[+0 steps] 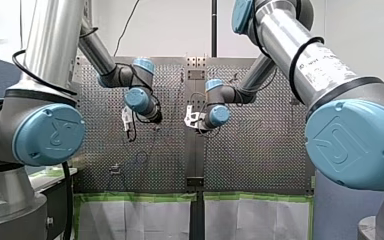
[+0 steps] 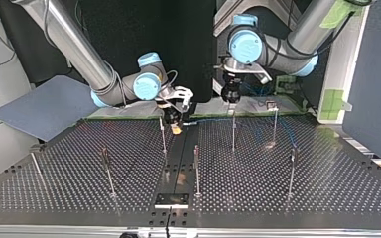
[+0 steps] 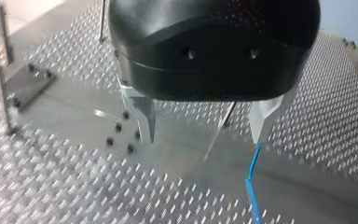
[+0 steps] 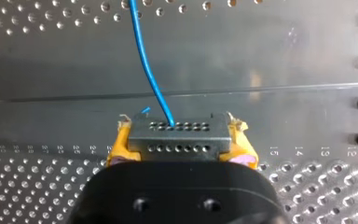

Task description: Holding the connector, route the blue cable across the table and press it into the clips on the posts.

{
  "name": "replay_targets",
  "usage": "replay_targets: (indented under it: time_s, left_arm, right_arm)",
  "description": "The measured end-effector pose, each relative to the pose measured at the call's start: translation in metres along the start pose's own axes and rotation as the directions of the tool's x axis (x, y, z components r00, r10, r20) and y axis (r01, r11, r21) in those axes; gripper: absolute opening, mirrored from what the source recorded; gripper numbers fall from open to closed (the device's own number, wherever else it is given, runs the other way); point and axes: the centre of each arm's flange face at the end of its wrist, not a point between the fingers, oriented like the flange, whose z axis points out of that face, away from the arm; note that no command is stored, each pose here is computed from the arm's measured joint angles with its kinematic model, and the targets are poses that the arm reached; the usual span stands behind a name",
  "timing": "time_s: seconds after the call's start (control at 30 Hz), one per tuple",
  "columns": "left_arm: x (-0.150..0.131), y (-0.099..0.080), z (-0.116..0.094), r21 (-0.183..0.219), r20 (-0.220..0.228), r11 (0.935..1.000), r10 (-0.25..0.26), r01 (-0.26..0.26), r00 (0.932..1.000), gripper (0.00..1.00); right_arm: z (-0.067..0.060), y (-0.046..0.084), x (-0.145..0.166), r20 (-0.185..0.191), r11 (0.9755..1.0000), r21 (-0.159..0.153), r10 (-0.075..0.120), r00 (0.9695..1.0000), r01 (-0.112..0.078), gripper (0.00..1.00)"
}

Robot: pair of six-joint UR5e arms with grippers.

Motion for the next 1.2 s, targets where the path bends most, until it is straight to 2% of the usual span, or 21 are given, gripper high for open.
replay_targets:
  time_s: [0.1,0.27,0.5,0.87,1.03,1.2]
  left_arm:
    - [0.014,-0.011,-0.001,0.024,-0.020,0.9997,0.010,-0.009,0.9997,0.99]
    - [0.034,-0.017,0.007,0.036,-0.035,0.9991,0.023,-0.022,0.9991,0.99]
    - [0.037,-0.022,0.024,0.037,-0.015,0.9993,0.002,-0.001,0.9999,0.99]
    - [0.046,-0.027,0.067,-0.012,0.007,0.9999,-0.005,0.005,1.0000,0.99]
    - [0.050,-0.026,0.073,-0.019,0.004,0.9998,-0.005,0.005,1.0000,0.99]
    - [0.042,-0.024,0.082,-0.041,0.034,0.9991,-0.014,0.015,0.9993,0.99]
  right_arm:
    - [0.000,0.000,0.000,0.000,1.0000,0.000,0.000,1.0000,0.000,0.00]
    - [0.000,0.000,0.000,0.001,1.0000,-0.001,0.001,1.0000,-0.001,0.00]
    - [0.000,0.000,0.000,0.001,1.0000,-0.001,0.001,1.0000,-0.001,0.00]
    - [0.000,0.002,0.000,0.000,1.0000,-0.004,0.001,1.0000,-0.001,0.00]
    - [0.001,0.004,0.001,-0.001,1.0000,-0.007,0.002,1.0000,-0.002,0.00]
    - [0.001,0.005,0.001,-0.002,1.0000,-0.007,0.002,1.0000,-0.002,0.00]
